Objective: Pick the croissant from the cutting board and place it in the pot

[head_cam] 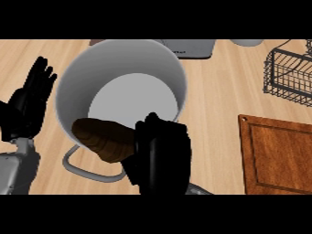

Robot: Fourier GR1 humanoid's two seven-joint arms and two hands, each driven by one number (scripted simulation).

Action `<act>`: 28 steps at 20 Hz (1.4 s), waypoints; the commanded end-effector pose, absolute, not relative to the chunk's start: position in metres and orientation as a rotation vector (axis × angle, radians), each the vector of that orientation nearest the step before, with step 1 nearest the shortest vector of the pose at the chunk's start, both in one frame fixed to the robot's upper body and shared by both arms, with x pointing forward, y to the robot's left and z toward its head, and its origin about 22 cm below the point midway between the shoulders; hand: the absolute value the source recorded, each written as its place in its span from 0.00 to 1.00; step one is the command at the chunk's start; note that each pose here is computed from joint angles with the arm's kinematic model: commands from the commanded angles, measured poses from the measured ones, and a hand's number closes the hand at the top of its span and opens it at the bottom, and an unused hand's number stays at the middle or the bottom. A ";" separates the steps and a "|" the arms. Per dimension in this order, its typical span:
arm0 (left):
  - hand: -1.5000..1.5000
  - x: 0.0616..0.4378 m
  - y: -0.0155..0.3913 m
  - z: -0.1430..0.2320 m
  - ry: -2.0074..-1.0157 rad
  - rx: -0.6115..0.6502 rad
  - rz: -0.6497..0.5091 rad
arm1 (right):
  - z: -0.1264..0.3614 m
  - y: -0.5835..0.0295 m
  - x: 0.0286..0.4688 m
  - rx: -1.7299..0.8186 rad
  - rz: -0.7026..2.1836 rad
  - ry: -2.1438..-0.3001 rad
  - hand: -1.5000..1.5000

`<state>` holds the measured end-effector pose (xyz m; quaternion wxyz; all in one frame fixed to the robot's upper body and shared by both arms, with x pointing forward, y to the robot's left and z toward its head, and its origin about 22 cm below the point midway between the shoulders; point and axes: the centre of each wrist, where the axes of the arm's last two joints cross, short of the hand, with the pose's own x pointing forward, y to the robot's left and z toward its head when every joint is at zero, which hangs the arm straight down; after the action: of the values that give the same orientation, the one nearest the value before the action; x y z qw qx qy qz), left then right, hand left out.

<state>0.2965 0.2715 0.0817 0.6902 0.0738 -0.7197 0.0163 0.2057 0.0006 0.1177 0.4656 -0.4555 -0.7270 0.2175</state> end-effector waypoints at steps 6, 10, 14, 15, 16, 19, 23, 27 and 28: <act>0.50 0.296 0.263 0.087 -1.626 0.163 0.026 | 0.099 0.008 0.246 -1.421 0.475 -1.443 1.00; 0.50 0.298 0.264 0.086 -1.609 0.154 0.036 | 0.083 0.011 0.256 -1.410 0.507 -1.415 1.00; 0.50 0.299 0.273 0.091 -1.623 0.165 0.032 | 0.068 -0.010 0.272 -1.253 0.441 -1.321 1.00; 0.50 0.295 0.273 0.093 -1.633 0.168 0.023 | 0.069 -0.012 0.272 -1.220 0.433 -1.297 0.00; 0.50 0.294 0.272 0.084 -1.621 0.149 0.027 | 0.064 -0.020 0.279 -1.194 0.402 -1.277 0.00; 0.50 0.298 0.254 0.093 -1.634 0.150 0.018 | 0.068 -0.018 0.285 -1.056 0.401 -1.340 0.00; 0.50 0.301 0.261 0.091 -1.632 0.141 0.038 | 0.061 -0.018 0.278 -0.896 0.307 -1.464 0.00; 0.50 0.298 0.267 0.096 -1.643 0.164 0.028 | 0.072 -0.023 0.281 -0.787 0.090 -1.621 0.00; 0.50 0.295 0.262 0.085 -1.626 0.151 0.034 | 0.073 -0.022 0.274 -0.745 0.045 -1.656 0.00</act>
<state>0.2975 0.2629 0.0889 0.6823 0.0697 -0.7276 0.0150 0.2750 -0.0259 0.0866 0.5769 -0.3695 -0.7188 0.1182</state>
